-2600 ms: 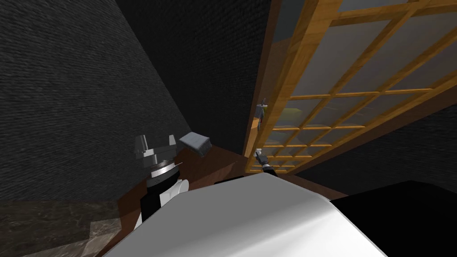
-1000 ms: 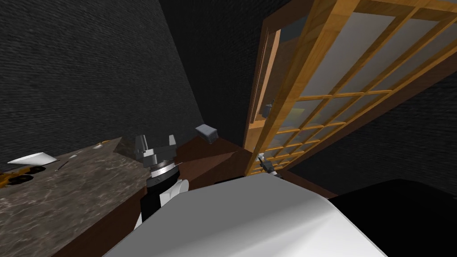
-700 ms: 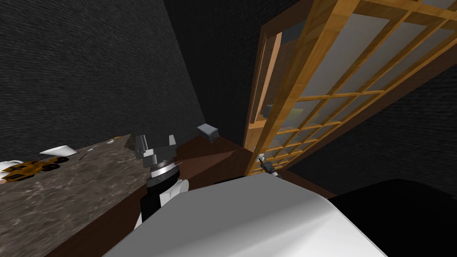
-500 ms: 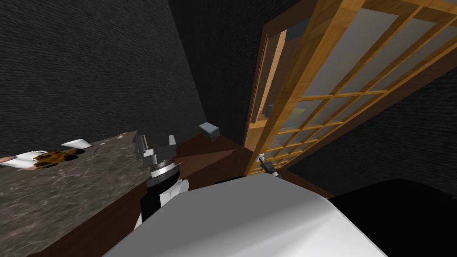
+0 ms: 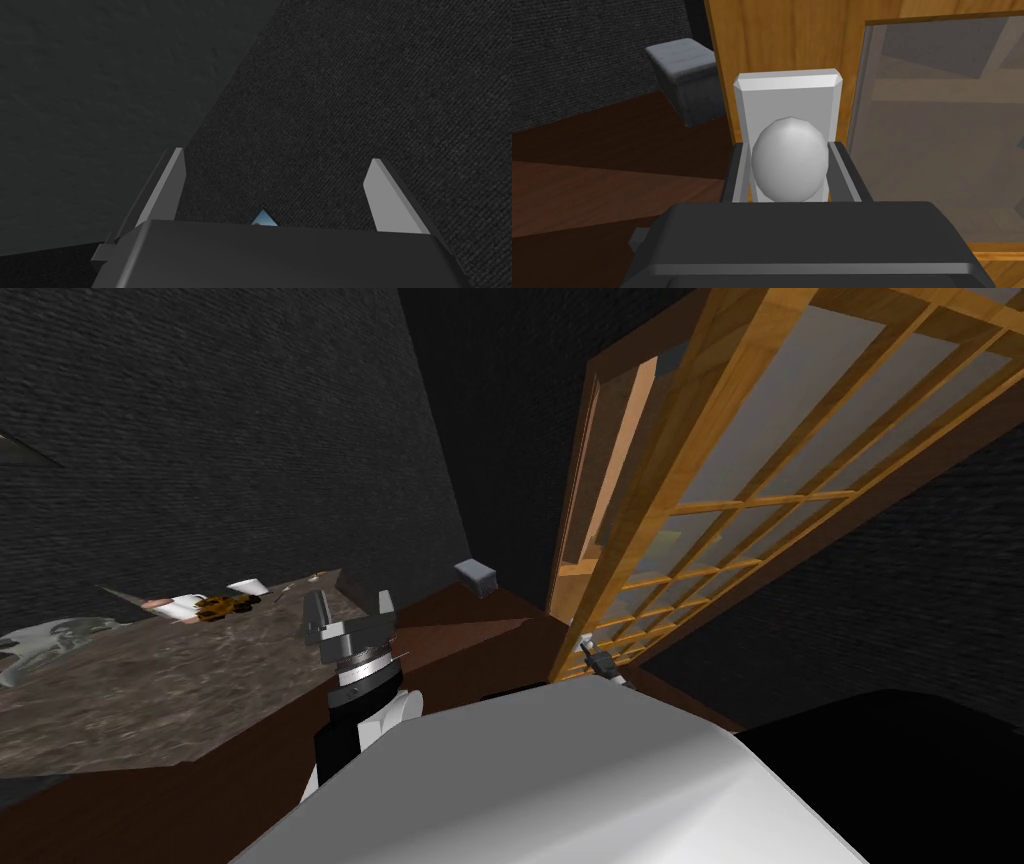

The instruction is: Pull the door open

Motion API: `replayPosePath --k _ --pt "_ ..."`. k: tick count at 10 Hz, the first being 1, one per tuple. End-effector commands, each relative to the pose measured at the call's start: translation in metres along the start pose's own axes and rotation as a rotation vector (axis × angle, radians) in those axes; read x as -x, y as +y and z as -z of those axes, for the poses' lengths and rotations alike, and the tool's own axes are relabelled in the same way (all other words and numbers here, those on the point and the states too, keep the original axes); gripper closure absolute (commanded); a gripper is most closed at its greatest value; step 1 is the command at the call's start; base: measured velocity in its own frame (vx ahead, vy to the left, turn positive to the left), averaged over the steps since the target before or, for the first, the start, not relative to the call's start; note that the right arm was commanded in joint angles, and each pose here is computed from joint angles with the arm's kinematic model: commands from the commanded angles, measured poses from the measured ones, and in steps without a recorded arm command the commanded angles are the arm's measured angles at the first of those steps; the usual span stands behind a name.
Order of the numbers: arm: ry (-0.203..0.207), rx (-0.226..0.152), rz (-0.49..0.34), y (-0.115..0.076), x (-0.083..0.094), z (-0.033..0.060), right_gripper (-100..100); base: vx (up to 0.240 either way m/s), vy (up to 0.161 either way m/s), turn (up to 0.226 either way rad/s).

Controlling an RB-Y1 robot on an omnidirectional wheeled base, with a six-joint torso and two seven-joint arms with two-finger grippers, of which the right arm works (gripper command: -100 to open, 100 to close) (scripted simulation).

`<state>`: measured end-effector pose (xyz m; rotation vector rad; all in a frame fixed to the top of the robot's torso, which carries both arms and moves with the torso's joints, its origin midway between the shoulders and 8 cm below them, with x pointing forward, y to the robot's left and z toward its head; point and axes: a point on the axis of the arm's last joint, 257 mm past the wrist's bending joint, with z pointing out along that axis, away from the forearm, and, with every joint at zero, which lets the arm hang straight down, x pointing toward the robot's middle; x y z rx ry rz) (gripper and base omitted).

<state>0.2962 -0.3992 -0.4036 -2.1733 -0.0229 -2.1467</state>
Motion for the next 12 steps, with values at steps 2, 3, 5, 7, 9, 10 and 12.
replayPosePath --k 2,3,5,7,9,10,12 --pt "0.009 -0.011 0.000 0.001 -0.003 0.0018 100 -0.192 -0.046 0.115" --pt "0.009 -0.015 0.000 0.001 -0.003 0.0026 100 -0.169 -0.039 0.088" --pt "-0.001 -0.040 0.004 -0.006 0.001 0.0140 100 -0.045 -0.006 0.015" --pt "-0.001 -0.055 0.006 -0.010 0.001 0.0199 100 -0.004 0.001 0.000" --pt "-0.001 -0.082 0.008 -0.016 0.001 0.0305 100 -0.004 0.000 0.007" --pt "0.000 -0.102 0.009 -0.020 0.001 0.0383 100 -0.026 -0.014 0.020" --pt "0.000 -0.142 0.009 -0.030 0.001 0.0541 100 -0.050 -0.048 0.016"
